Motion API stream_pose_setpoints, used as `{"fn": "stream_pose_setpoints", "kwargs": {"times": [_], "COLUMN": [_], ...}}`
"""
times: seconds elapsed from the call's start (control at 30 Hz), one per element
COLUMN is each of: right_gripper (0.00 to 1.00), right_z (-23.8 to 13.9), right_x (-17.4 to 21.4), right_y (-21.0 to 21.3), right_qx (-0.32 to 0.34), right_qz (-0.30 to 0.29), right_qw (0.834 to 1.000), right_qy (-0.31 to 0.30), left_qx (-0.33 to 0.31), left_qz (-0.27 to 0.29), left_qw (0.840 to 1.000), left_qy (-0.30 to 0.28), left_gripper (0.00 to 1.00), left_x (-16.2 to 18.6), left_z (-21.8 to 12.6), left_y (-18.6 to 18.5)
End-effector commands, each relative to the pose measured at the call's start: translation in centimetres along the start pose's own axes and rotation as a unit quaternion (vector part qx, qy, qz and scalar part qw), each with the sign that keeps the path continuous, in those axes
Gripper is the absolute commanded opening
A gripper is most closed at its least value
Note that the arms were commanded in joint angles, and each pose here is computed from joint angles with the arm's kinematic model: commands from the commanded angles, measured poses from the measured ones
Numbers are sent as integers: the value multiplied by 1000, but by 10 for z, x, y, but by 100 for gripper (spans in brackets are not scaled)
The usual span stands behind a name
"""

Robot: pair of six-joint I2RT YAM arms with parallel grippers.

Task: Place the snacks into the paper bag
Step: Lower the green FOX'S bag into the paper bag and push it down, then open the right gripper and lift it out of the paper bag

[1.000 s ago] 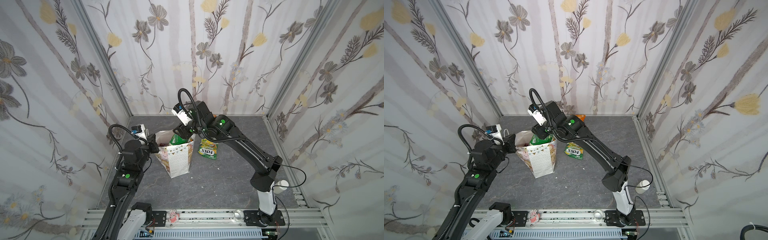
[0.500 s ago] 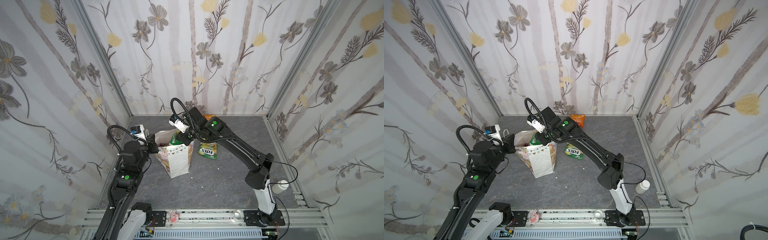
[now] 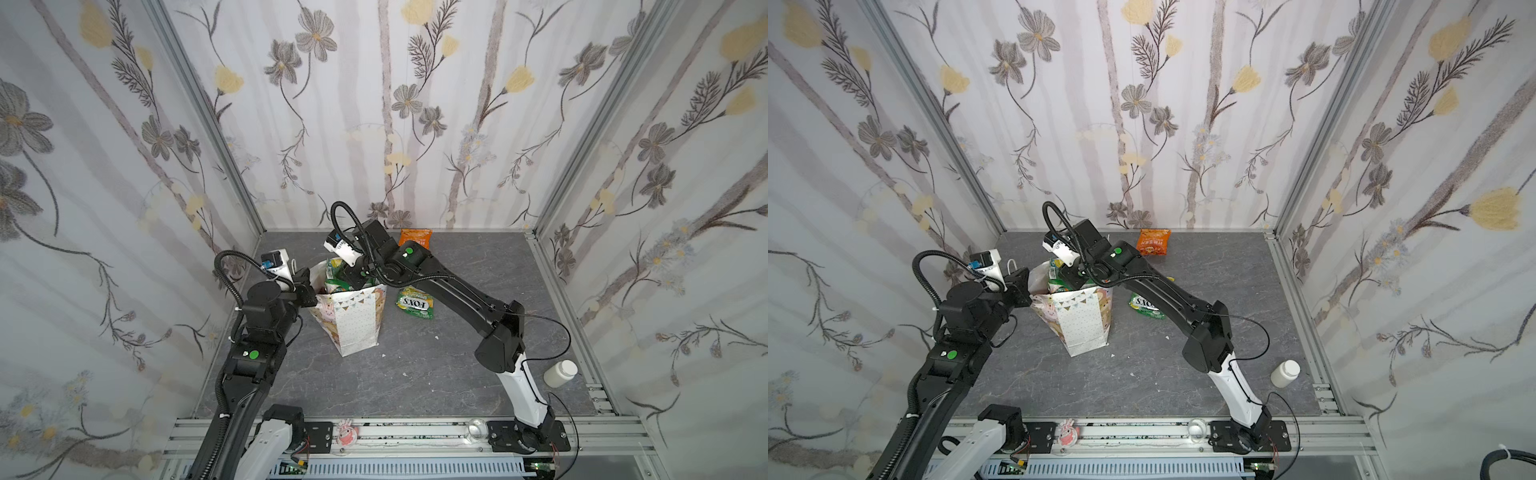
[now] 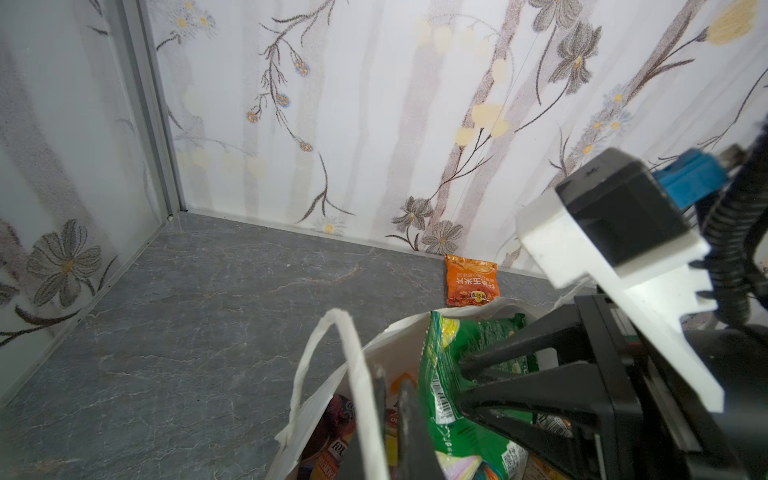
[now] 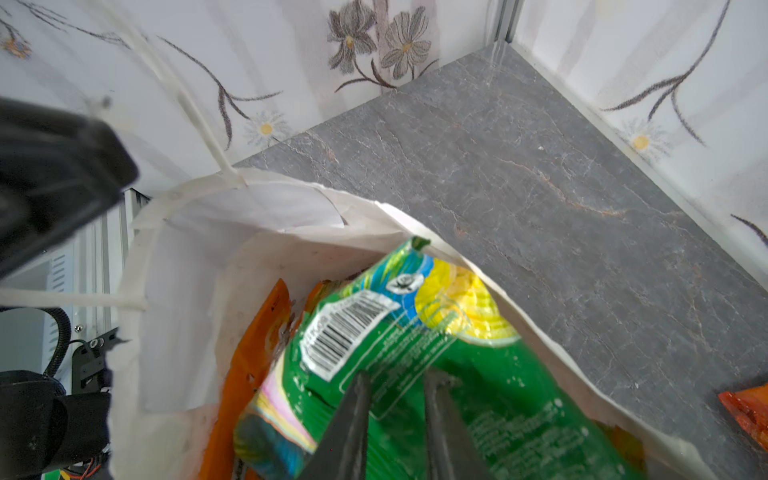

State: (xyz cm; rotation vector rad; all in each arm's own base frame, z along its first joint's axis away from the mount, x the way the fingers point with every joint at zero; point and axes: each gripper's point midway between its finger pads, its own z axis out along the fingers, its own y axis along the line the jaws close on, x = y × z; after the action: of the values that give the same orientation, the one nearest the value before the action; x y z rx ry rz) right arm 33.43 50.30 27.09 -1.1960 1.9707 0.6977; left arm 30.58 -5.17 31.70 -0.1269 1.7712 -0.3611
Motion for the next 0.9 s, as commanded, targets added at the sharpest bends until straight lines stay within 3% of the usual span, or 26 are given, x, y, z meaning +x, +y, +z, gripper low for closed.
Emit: {"fn": "stream_pose_setpoints", "kwargs": {"times": [0.0,0.3,0.53,0.7,0.87], "right_gripper": [25,25,26,31,32], "right_z": [-13,-2,33,37,61], "right_x": [-31,-41,-10,1,39], "right_y": [4,-3,-13,-6,-2], "right_qx": [-3,0,8,-9,-35], "right_qz": [-17,-21,-17,-30,-24], "right_qw": [998,996,999,999,998], "right_qy": [-55,-83,-42,-23,43], "left_qx": [8,4,3,23,14], "left_qz": [0,0,1,-5,-2], "left_qw": [1000,1000,1000,1000,1000], "left_qy": [-19,-4,-28,-12,-27], "left_gripper": [8,6,7,5,4], "left_x": [-9,-3,-11,-5,-12], "left_z": [0,7,-2,7,0], "left_y": [-4,-1,-1,-7,-4]}}
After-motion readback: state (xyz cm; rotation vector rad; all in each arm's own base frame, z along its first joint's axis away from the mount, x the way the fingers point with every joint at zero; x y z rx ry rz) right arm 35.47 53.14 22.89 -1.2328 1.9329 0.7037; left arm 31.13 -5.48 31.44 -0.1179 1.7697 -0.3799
